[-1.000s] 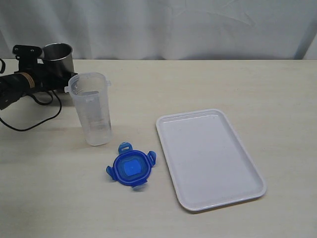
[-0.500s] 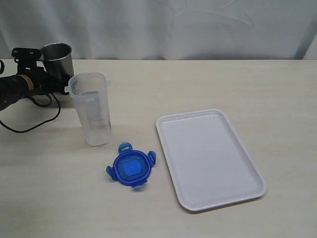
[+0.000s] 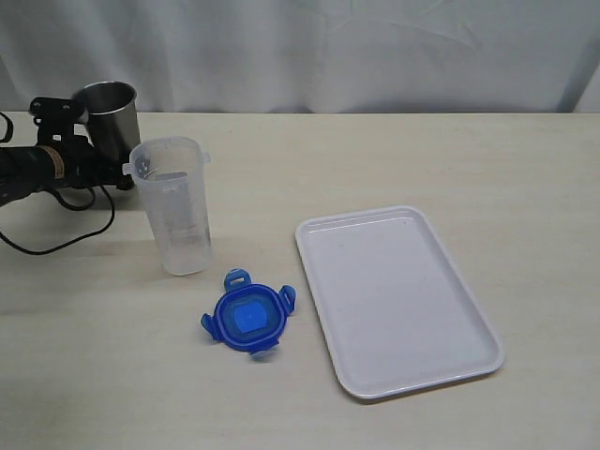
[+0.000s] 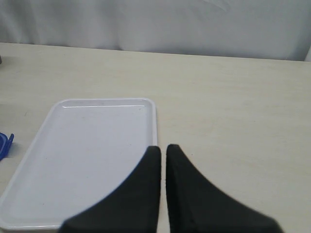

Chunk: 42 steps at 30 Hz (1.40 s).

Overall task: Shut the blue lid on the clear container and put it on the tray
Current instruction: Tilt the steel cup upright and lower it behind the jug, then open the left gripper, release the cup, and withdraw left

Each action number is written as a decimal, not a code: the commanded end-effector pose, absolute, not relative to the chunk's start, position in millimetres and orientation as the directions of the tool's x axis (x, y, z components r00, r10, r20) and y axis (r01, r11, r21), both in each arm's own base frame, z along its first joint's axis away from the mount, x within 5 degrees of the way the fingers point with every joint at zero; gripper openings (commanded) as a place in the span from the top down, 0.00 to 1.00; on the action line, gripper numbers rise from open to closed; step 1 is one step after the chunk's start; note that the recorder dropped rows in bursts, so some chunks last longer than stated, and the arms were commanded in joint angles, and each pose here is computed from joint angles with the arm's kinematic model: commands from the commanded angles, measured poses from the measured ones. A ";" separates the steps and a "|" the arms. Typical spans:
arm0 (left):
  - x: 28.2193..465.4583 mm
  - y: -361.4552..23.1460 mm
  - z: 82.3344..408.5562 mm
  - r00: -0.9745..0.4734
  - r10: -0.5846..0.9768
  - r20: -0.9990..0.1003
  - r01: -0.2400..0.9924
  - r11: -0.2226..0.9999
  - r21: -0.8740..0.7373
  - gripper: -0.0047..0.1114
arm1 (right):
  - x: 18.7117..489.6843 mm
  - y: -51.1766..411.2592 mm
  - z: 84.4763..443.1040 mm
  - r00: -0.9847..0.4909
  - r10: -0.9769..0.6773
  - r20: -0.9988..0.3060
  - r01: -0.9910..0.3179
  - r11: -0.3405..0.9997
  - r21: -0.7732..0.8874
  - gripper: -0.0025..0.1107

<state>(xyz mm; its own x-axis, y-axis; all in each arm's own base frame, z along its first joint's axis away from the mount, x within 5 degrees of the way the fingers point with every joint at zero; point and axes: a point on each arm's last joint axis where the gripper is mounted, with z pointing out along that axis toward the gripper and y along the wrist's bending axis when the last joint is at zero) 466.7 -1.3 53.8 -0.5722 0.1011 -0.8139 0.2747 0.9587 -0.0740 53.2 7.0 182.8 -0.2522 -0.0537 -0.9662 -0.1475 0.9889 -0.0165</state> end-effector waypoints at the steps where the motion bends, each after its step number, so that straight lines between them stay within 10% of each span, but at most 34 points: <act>1: 463.6 0.1 54.2 -0.589 0.094 -0.803 0.260 0.962 -0.078 0.05 | 53.0 7.1 182.0 -0.250 -0.056 -0.967 -0.150 0.988 -0.019 0.94; 16: 422.1 13.5 94.8 -0.573 0.059 -0.818 0.242 0.965 -0.100 0.05 | 53.0 7.1 182.0 -0.250 -0.056 -0.967 -0.150 0.988 -0.019 0.94; 27: 360.2 22.9 199.2 -0.544 -0.079 -0.835 0.020 0.994 -0.107 0.06 | 53.0 7.1 182.0 -0.250 -0.056 -0.967 -0.150 0.988 -0.019 0.94; 36: 322.4 18.3 219.8 -0.518 -0.154 -0.841 -0.011 0.985 -0.173 0.46 | 53.0 7.1 182.0 -0.250 -0.056 -0.967 -0.150 0.988 -0.019 0.94; 42: 300.7 11.9 232.1 -0.532 -0.197 -0.824 0.003 0.972 -0.234 0.54 | 53.0 7.1 182.0 -0.250 -0.056 -0.967 -0.150 0.988 -0.019 0.94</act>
